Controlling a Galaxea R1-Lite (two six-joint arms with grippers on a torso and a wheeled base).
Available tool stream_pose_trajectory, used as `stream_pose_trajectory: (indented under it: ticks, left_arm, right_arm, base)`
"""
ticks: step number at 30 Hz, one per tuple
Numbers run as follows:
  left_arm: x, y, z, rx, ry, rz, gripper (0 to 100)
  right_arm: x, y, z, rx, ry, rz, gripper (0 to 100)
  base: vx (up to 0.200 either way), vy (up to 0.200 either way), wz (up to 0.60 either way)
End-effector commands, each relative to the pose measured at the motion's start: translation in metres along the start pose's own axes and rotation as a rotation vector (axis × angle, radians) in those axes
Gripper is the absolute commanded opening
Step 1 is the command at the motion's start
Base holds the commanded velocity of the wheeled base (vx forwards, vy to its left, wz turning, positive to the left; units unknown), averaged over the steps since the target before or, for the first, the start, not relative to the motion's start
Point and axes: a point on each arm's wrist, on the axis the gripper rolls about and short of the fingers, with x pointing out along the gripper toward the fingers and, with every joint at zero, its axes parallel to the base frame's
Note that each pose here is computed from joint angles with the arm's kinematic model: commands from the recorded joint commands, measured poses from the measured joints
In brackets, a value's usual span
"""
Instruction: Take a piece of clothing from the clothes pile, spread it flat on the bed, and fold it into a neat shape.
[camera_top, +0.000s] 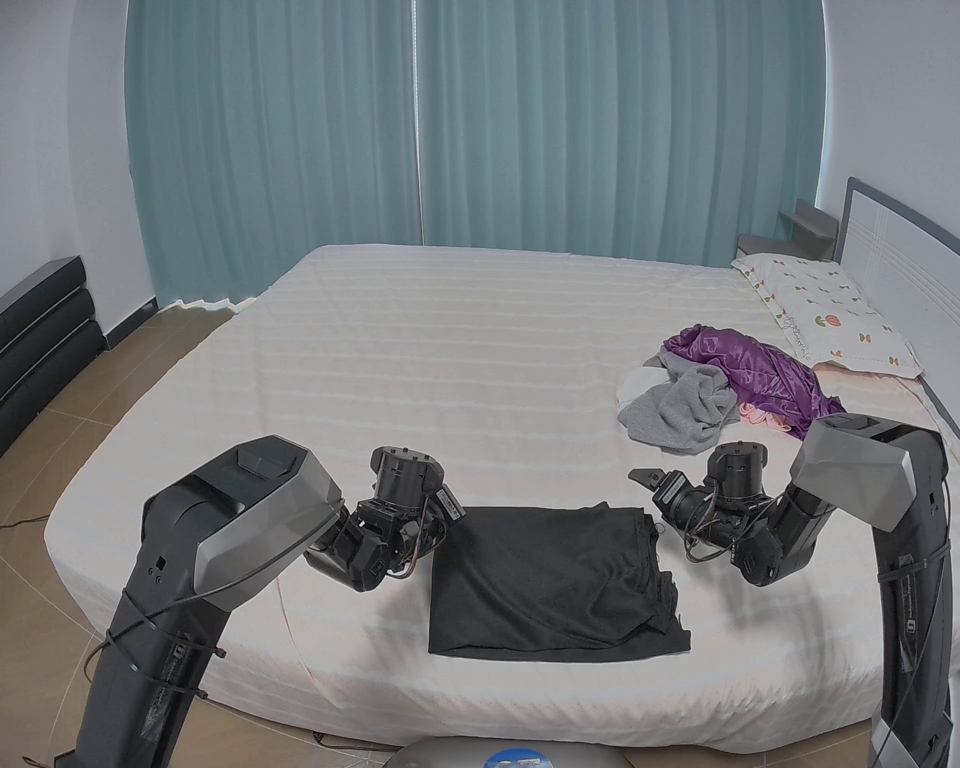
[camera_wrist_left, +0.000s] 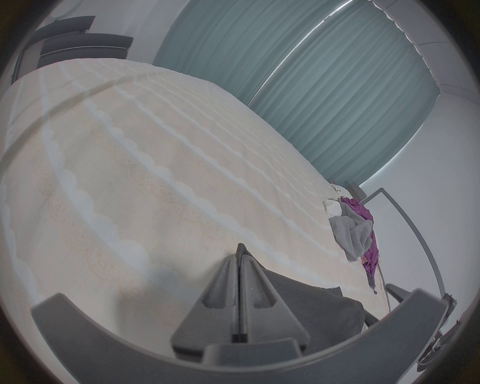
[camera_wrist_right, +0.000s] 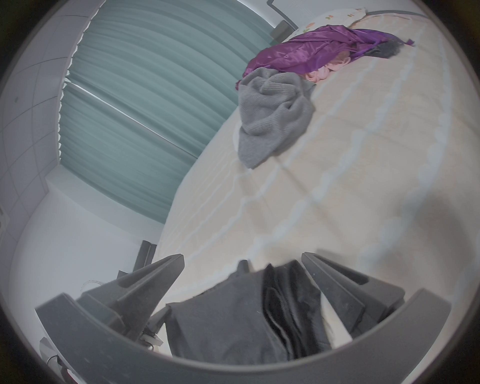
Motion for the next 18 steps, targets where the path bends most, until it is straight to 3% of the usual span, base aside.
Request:
stream_pose_trajectory:
  ticks: [1,10,18]
  left_arm:
    - [-0.001,-0.002,0.001,-0.001,-0.003,-0.003,0]
    - [-0.001,-0.001,0.001,-0.001,-0.003,0.0,0]
    - [-0.001,-0.001,0.001,-0.001,-0.003,0.0,0]
  right_arm:
    - [0.011,-0.004,-0.007,-0.012,-0.018,0.039,100]
    - [0.017,0.001,-0.016,-0.034,-0.02,0.103,100]
    - [0.021,-0.006,-0.022,-0.081,-0.013,0.094,100]
  base:
    - [0.0,0.0,0.0]
    - [0.0,0.0,0.0]
    - [0.0,0.0,0.0]
